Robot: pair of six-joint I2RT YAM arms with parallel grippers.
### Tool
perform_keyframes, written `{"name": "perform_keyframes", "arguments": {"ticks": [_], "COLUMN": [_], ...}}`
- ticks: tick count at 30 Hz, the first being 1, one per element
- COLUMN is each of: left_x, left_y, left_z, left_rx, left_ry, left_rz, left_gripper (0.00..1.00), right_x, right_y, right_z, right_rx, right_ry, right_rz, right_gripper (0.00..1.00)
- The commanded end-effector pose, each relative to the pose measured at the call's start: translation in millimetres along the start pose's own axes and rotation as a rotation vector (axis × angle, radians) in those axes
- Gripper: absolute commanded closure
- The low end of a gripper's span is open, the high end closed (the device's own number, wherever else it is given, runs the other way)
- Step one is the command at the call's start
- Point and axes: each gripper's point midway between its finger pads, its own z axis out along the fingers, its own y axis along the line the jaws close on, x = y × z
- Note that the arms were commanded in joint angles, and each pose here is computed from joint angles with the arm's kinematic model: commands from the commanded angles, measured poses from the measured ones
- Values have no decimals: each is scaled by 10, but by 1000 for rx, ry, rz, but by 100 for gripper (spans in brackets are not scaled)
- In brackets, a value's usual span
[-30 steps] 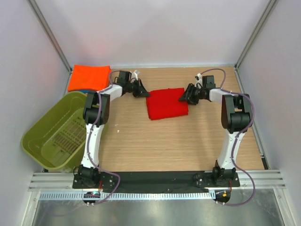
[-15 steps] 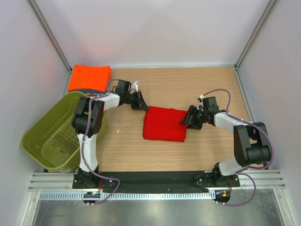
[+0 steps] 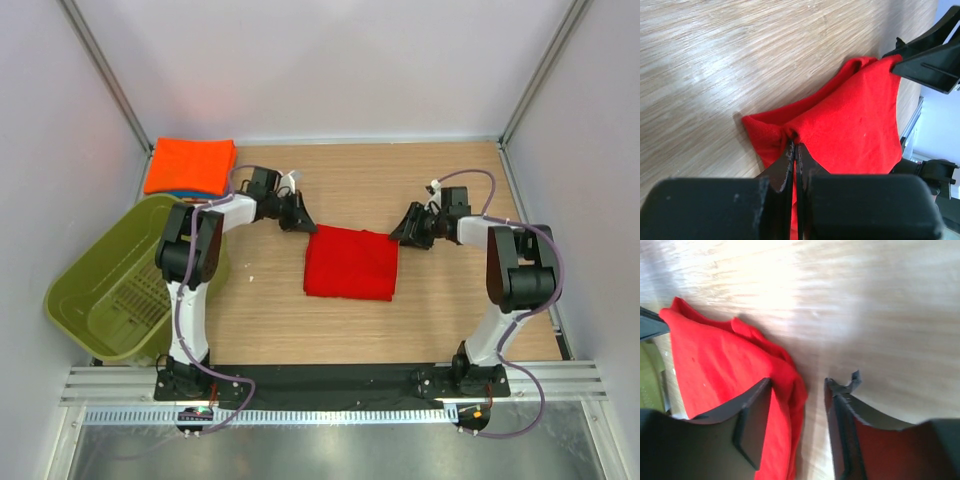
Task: Fold and stack the t-shirts
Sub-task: Fold the tshirt
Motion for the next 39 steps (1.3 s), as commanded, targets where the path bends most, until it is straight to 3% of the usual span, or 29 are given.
{"name": "perform_keyframes", "arguments": {"ticks": [1, 7, 11, 20, 33, 39], "left_x": [-46, -3, -56, -207, -444, -586], "left_y": [6, 47, 21, -79, 113, 274], "left_z": [15, 19, -46, -287, -271, -188], "left_rx": [2, -9, -47, -162, -237, -282], "left_ry": [3, 9, -28, -169, -305, -325], "left_rz": [21, 14, 19, -58, -62, -81], "left_gripper": [100, 100, 100, 100, 100, 100], "right_x": [-178, -250, -363, -638, -928, -1047], "right_y": [168, 258, 352, 680, 607, 644], "right_z": [92, 104, -77, -358, 59, 186], "right_rx": [-107, -161, -139, -153, -201, -245], "right_ry": [-24, -46, -104, -237, -257, -284], "right_rz": [-80, -99, -135, -228, -261, -255], "right_gripper": [50, 66, 99, 99, 99, 92]}}
